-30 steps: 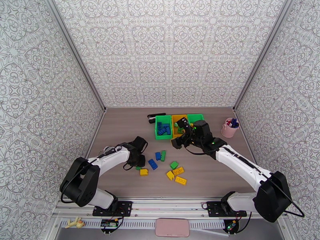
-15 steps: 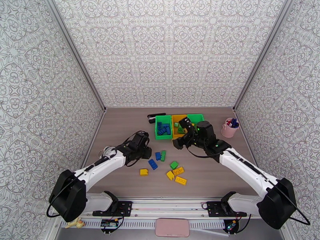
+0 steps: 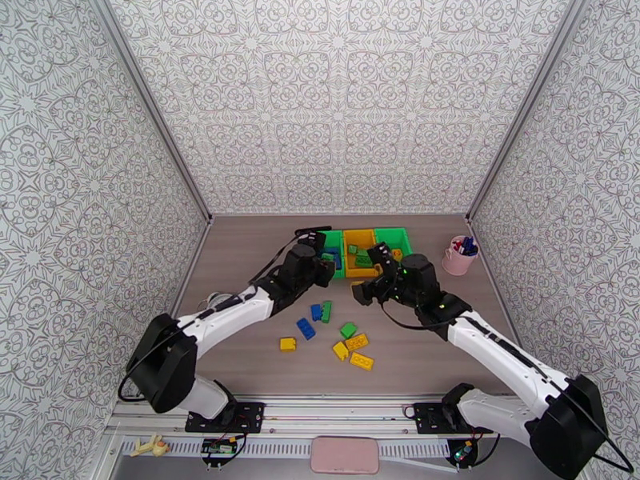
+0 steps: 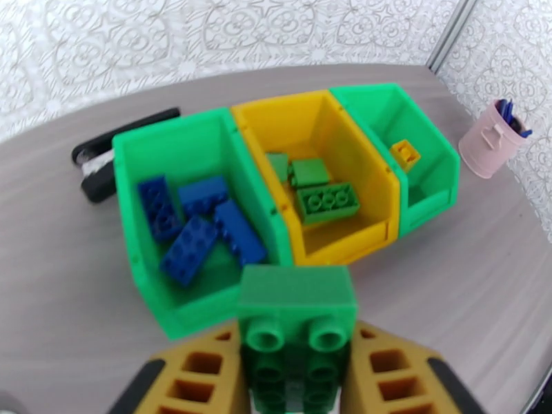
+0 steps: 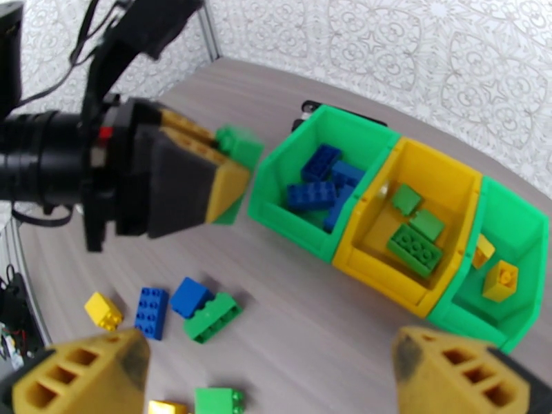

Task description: Sort the legos into containers by color

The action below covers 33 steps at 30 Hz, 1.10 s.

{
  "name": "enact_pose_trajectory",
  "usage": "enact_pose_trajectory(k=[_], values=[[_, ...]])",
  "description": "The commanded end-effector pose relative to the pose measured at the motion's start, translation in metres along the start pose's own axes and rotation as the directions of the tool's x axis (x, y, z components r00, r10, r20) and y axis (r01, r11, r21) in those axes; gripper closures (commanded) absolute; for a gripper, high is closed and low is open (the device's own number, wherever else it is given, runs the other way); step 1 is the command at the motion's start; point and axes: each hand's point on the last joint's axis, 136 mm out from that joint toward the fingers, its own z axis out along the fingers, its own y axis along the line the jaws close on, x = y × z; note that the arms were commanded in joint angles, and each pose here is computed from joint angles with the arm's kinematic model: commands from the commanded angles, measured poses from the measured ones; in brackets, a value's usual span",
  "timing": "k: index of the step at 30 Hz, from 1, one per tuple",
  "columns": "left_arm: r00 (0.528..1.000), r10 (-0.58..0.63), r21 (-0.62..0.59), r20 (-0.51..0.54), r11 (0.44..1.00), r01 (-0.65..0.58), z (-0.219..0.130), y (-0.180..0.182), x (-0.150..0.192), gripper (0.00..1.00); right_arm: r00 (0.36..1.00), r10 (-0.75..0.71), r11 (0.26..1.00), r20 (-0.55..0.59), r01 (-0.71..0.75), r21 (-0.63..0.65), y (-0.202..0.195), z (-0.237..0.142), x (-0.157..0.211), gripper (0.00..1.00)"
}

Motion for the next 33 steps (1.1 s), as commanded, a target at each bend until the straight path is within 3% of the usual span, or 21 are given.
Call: enact_pose_trajectory(k=[1,13,18,25,33], values=[[0.996,0.035,0.064,0.082,0.997,-0.041,0.020,-0.024,-0.029,0.71,0.999,0.015,0.999,0.028,-0.017,0.047,-0.007,-0.003,0.000,0.03],[0.997,0.037,0.094,0.066,0.995,-0.043,0.114,-0.037,-0.034,0.70,0.999,0.042,0.994,0.034,-0.045,0.101,-0.017,-0.009,0.010,0.03],[0.998,0.035,0.084,0.047,0.996,-0.039,0.135,-0.035,-0.031,0.63,0.998,0.048,0.992,0.036,-0.051,0.113,-0.018,-0.013,0.011,0.03],[0.996,0.052,0.105,0.074,0.993,-0.060,0.120,-0.039,-0.042,0.36,0.998,0.051,0.989,0.041,-0.056,0.134,-0.021,-0.018,0.011,0.03],[0.988,0.092,0.110,0.125,0.988,-0.105,0.064,-0.036,-0.045,0.17,0.998,0.063,0.990,0.028,-0.066,0.122,-0.020,-0.015,0.014,0.03]])
